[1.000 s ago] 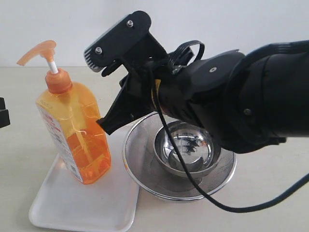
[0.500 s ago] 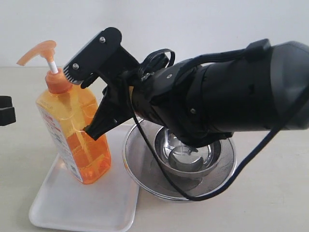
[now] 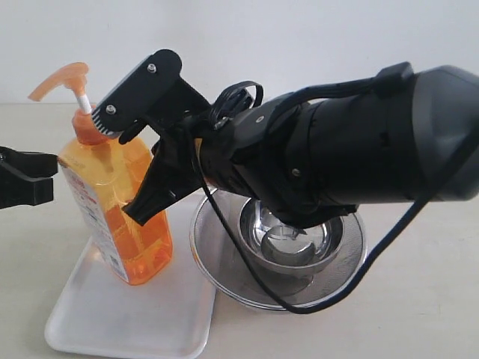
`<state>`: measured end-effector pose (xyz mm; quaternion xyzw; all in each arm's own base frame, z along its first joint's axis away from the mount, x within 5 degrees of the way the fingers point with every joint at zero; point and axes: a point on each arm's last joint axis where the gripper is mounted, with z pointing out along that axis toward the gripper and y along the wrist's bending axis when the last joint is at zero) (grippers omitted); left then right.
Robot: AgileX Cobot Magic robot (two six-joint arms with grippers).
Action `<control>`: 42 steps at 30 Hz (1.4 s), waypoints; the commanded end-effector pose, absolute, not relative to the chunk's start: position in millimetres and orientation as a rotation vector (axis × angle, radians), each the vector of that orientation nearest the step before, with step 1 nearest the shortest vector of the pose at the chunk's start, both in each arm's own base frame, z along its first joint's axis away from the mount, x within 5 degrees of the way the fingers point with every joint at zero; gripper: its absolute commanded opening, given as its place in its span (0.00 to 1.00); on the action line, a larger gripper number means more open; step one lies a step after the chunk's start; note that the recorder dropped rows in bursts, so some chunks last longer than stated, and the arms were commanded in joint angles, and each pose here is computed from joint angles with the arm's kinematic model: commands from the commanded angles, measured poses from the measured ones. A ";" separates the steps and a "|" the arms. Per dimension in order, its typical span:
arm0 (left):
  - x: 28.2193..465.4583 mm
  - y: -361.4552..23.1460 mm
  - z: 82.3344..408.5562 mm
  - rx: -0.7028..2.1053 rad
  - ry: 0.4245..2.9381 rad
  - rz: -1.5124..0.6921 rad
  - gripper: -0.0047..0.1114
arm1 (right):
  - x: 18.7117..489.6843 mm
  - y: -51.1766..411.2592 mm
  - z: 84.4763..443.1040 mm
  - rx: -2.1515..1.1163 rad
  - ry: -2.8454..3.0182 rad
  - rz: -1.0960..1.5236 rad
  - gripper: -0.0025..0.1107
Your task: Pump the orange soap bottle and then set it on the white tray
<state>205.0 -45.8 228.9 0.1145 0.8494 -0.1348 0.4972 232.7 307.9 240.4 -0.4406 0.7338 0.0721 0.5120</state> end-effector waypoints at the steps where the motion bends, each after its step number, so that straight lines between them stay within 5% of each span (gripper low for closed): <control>1: 209.1 -48.1 228.1 0.286 2.041 -0.352 0.08 | 232.6 308.5 243.8 -1.060 1.757 0.183 0.02; 29: 219.7 -54.0 231.5 0.378 1.952 -0.363 0.08 | 219.9 316.9 243.3 -1.125 1.784 0.384 0.02; 42: 203.0 -32.2 249.7 0.227 1.984 -0.146 0.08 | 222.7 285.5 265.2 -0.945 1.800 0.192 0.02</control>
